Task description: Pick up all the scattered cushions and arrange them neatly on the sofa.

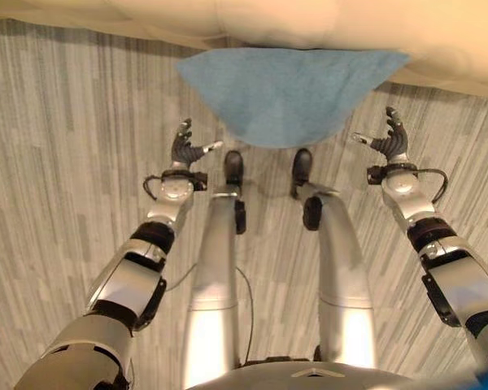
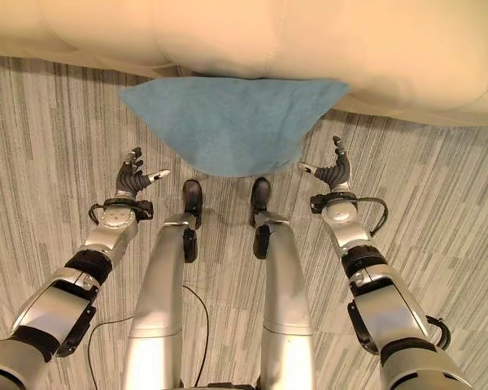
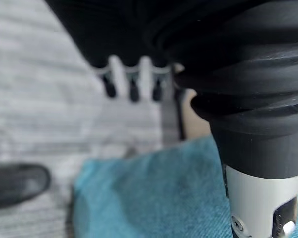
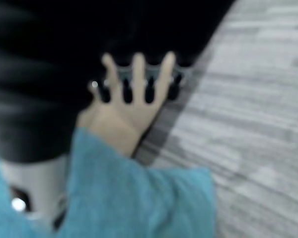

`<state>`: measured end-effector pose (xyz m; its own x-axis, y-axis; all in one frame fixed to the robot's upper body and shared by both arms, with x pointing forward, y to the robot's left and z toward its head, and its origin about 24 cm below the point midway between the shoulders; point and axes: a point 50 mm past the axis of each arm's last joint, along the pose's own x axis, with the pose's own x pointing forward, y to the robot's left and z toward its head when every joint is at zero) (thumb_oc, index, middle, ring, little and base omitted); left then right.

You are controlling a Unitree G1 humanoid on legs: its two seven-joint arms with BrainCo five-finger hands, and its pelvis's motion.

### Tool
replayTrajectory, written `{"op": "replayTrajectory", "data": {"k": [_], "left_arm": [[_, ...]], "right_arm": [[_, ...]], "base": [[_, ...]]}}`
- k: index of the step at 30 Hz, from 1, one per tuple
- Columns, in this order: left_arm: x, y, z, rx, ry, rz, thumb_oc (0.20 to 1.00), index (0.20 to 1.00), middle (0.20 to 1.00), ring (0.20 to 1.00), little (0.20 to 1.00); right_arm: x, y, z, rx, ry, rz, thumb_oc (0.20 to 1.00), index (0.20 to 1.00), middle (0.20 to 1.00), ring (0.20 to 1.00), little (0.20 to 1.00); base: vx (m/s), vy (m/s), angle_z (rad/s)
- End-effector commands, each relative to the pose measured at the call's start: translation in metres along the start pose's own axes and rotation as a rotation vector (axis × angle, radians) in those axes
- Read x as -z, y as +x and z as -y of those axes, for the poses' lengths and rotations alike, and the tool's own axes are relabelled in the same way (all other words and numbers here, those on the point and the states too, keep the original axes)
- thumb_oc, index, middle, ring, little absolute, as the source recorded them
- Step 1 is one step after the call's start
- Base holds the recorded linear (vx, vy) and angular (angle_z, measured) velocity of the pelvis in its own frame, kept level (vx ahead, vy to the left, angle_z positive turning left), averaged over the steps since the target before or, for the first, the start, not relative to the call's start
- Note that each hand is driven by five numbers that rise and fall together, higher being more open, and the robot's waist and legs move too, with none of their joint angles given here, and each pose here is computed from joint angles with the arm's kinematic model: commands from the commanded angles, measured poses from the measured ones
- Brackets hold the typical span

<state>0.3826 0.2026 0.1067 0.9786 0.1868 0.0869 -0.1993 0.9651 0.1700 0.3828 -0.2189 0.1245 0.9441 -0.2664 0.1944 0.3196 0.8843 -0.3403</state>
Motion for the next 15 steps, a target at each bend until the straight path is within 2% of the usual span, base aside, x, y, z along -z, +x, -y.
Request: {"op": "replayTrajectory", "data": {"k": [1, 4, 10, 15], "left_arm": [[0.017, -0.009, -0.01, -0.037, 0.004, -0.018, 1.0, 1.0, 1.0, 1.0, 1.0], [0.006, -0.004, -0.01, -0.033, 0.015, 0.013, 1.0, 1.0, 1.0, 1.0, 1.0], [-0.045, 0.012, -0.001, 0.003, 0.035, 0.173, 1.0, 1.0, 1.0, 1.0, 1.0], [-0.068, 0.017, 0.011, 0.035, 0.066, 0.245, 1.0, 1.0, 1.0, 1.0, 1.0]], "right_arm": [[0.01, -0.012, 0.0, -0.024, -0.025, 0.027, 1.0, 1.0, 1.0, 1.0, 1.0], [-0.001, -0.007, 0.001, -0.029, -0.032, 0.068, 1.0, 1.0, 1.0, 1.0, 1.0], [-0.042, 0.01, 0.011, -0.008, -0.07, 0.205, 1.0, 1.0, 1.0, 1.0, 1.0], [-0.056, 0.017, 0.011, -0.008, -0.087, 0.237, 1.0, 1.0, 1.0, 1.0, 1.0]], "base": [[0.03, -0.028, 0.03], [0.03, -0.014, 0.01], [0.03, -0.017, -0.03], [0.0, 0.0, 0.0]]}}
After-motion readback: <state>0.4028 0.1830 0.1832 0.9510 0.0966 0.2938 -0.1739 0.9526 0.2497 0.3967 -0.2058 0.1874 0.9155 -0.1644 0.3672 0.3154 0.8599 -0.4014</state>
